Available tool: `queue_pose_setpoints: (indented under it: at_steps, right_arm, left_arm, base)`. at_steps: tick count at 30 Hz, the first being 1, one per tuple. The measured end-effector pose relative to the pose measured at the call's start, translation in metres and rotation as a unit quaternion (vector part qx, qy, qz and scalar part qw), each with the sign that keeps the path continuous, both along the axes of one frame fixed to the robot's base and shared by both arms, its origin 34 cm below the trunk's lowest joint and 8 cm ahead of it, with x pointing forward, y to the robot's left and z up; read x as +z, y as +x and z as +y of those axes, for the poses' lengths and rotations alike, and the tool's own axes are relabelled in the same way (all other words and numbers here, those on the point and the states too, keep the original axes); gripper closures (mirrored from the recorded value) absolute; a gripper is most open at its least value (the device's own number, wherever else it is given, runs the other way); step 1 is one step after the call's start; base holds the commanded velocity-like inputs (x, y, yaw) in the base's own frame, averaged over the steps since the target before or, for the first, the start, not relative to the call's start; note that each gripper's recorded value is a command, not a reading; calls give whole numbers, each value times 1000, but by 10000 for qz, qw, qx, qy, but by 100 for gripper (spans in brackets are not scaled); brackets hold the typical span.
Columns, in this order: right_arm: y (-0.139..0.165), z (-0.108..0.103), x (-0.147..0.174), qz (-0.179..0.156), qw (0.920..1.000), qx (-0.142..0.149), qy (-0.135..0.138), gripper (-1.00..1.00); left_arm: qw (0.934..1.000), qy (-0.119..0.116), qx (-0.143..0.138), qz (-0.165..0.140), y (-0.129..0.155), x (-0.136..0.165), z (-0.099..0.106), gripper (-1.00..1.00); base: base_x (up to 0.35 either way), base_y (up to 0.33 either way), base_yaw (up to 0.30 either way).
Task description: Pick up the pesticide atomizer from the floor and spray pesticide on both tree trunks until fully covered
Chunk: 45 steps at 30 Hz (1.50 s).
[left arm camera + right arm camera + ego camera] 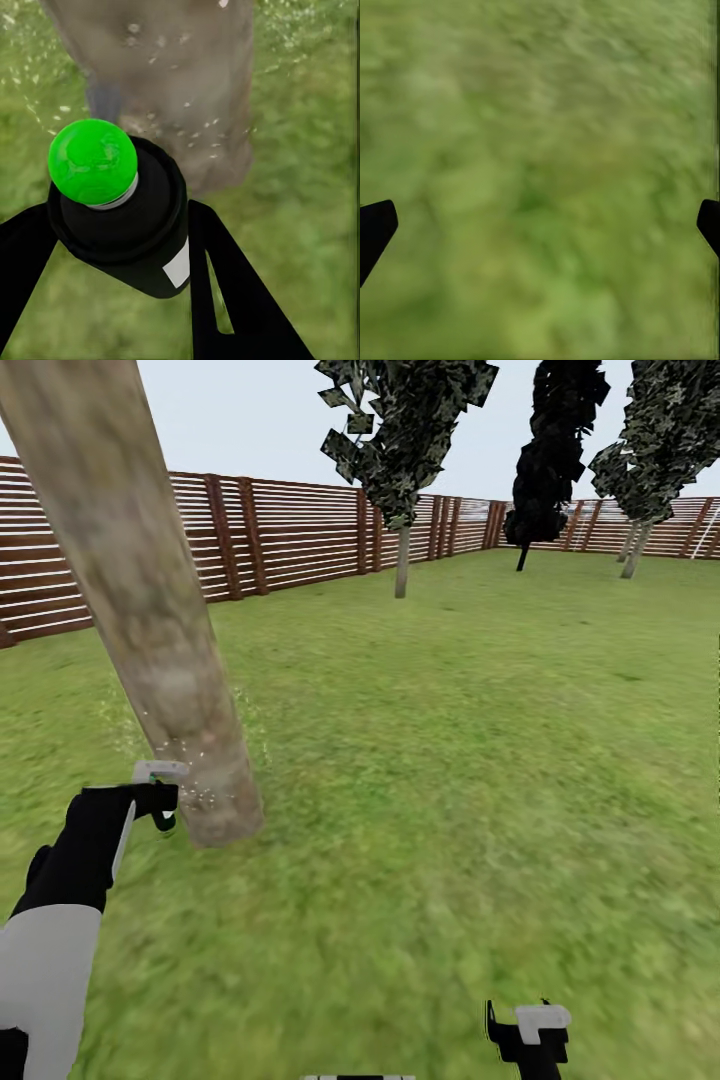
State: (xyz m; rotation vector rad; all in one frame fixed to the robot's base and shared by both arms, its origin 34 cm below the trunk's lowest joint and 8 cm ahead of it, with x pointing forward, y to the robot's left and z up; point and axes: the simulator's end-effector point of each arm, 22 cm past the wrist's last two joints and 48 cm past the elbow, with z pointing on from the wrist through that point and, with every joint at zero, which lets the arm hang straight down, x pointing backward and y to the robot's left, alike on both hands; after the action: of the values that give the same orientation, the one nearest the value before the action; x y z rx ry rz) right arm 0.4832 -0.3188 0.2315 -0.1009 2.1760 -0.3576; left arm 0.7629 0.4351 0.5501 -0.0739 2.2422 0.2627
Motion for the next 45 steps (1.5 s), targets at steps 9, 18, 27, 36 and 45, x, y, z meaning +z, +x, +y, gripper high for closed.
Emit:
queue_pose_setpoints:
  at_steps: [9,18,27,36,45]
  right_arm:
    - [0,0,0,4,10000,8,-1,-100]
    - [0,0,0,7,10000,4,-1,-100]
    - [0,0,0,4,10000,7,-1,-100]
    - [0,0,0,2,10000,9,-1,-100]
    - [0,0,0,1,10000,10,1,-100]
  left_arm:
    - [9997,22,181,-171,3,55,4,100]
    - [9995,103,66,-294,7,69,-8,100]
    - [9995,130,84,-274,6,68,-4,100]
    - [9995,168,110,-226,2,65,0,100]
    - [9989,317,318,-117,-8,60,31,100]
  base:
    - [-28,-272,214]
    - [87,-261,30]
    - [189,-208,111]
    - [45,-266,162]
    - [66,-135,165]
